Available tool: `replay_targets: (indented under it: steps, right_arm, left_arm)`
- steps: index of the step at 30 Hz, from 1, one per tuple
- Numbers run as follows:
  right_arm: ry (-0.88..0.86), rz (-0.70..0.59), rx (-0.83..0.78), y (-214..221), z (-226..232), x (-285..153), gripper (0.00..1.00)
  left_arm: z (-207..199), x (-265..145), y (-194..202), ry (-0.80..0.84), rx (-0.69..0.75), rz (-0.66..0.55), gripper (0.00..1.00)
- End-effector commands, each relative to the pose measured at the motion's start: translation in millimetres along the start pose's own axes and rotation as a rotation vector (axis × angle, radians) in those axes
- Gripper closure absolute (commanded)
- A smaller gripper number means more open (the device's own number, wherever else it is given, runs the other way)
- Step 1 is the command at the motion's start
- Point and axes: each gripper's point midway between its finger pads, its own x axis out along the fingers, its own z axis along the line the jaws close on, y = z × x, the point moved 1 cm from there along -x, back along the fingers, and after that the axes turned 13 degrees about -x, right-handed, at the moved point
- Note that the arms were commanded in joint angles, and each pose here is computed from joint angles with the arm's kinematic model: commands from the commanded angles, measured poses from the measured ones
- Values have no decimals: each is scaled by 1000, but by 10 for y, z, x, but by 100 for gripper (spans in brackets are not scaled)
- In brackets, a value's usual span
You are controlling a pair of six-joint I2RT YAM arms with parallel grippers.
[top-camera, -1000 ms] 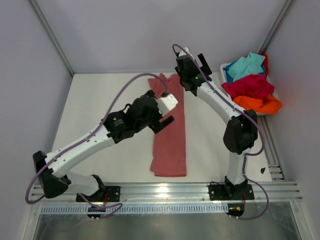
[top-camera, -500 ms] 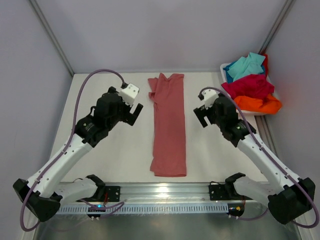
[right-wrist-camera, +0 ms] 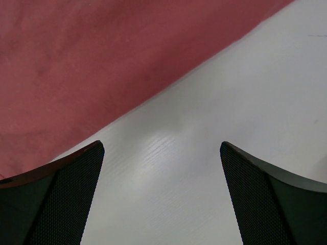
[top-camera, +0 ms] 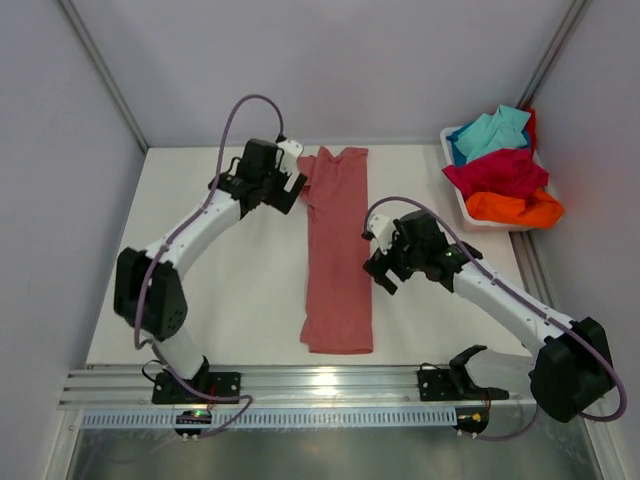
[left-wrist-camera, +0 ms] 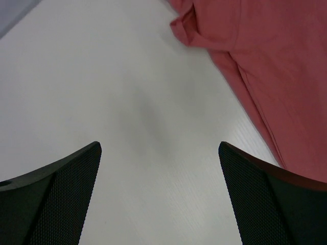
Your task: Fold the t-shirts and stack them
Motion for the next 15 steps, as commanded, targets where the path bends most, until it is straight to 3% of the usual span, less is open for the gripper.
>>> replay_targets:
  steps: [1,2,3,5,6,8,9,12,15]
  right_arm:
    - [-81,-64,-90,-282,168,59,1]
    - [-105,-70,-122,-340,270,78,1]
    - [-106,-57,-142,-345,304,98,1]
    - [-132,-37,-192,-360,430,176,1]
    - [-140,-31,-206,-353,468,202,1]
    - [-163,-1,-227,-292,548,281,1]
    - [-174,3,-232,-302,590,301,1]
    - [-234,57,-248,-213,656,330,1]
    - [-169,80,-276,-206,521,401,1]
  left_arm:
    - [193,497,-649,2,-87,-94,1]
    - [226,621,-720,4,-100,-88,1]
    - [283,607,-1085,-2,-106,-154,1]
    - [310,1040,-1015,-11,-100,-90,1]
    - [336,1011,-1332,-6,-86,-154,1]
    - [276,1377,-1210,16,-79,-98,1]
    - [275,1346,-1447,26,-77,-154,1]
    - [122,1583,-1397,107,-82,-138,1]
    - [-5,1678,-1406,178,-90,-161,1]
